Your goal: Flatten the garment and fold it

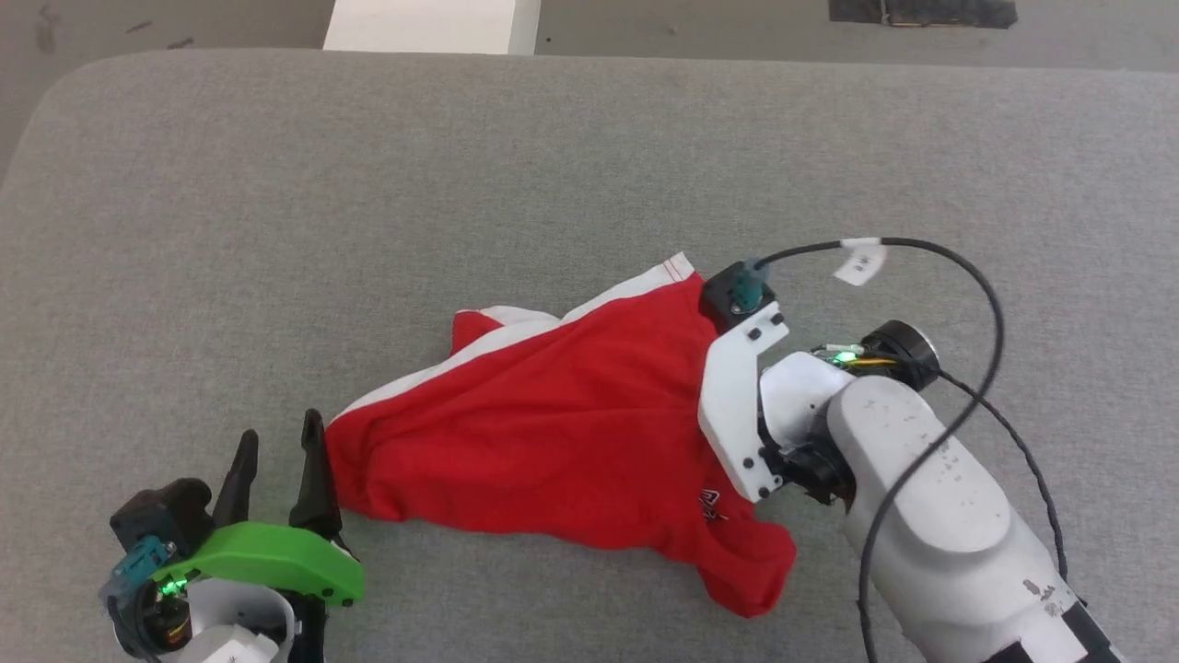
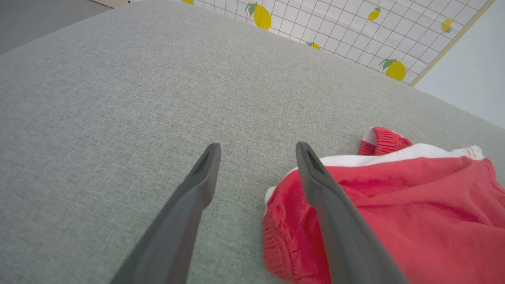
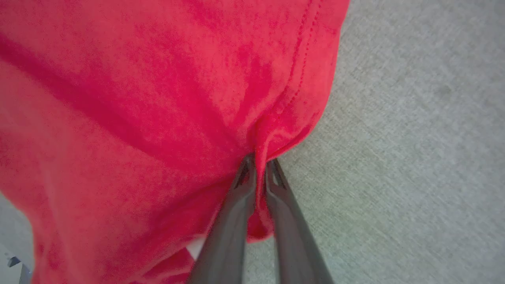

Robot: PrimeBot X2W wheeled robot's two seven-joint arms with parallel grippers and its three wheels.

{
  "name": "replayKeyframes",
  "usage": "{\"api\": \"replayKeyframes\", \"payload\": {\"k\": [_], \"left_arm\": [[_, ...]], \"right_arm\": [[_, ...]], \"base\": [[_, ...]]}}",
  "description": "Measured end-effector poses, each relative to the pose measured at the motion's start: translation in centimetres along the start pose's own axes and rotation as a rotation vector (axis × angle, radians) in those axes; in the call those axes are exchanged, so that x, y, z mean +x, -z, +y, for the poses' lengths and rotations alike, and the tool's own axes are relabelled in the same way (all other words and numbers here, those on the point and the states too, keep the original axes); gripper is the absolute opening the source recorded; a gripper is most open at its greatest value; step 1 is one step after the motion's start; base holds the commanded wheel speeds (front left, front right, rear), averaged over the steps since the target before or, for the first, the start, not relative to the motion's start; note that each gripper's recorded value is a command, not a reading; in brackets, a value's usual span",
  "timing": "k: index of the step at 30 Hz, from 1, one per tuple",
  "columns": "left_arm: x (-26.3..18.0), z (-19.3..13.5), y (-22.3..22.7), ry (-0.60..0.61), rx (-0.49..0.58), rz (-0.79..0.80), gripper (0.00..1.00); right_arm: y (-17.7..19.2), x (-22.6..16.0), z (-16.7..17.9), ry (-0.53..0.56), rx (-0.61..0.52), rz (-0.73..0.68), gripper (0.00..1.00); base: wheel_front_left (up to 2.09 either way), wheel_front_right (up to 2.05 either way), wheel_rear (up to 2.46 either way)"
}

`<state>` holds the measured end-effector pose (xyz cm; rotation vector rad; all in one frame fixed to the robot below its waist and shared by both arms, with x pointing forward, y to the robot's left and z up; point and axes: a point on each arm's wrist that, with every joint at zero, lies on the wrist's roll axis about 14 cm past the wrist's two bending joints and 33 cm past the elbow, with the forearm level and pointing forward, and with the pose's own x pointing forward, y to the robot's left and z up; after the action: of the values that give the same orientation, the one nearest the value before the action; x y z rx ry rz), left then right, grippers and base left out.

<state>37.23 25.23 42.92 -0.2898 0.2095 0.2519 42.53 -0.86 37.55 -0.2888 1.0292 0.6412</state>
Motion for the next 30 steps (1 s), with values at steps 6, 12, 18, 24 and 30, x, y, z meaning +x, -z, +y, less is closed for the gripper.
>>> {"api": "replayKeyframes", "payload": {"k": [6,12,18,24,30], "left_arm": [[0.5,-1.1,-0.5,0.037,0.003,-0.015,1.00],[0.5,-2.5,-1.5,0.076,0.001,-0.041,1.00],[0.3,-3.0,-1.8,0.097,0.004,-0.043,1.00],[0.4,-3.2,-1.4,0.100,0.007,-0.023,1.00],[0.1,-4.3,-1.8,0.138,0.003,-0.010,1.00]], "right_arm": [[-2.3,-2.6,-4.4,0.080,0.177,-0.248,0.00],[-0.8,-7.7,-10.3,0.243,0.364,-0.425,0.00],[10.1,-7.7,-9.6,0.272,0.553,-0.258,0.00],[13.3,-7.7,-7.4,0.215,0.636,-0.222,1.00],[13.1,-10.0,-10.3,0.284,0.749,-0.410,1.00]], "base": [[0.00,0.00,0.00],[0.00,0.00,0.00],[0.00,0.00,0.00],[0.00,0.00,0.00],[0.00,0.00,0.00]]}}
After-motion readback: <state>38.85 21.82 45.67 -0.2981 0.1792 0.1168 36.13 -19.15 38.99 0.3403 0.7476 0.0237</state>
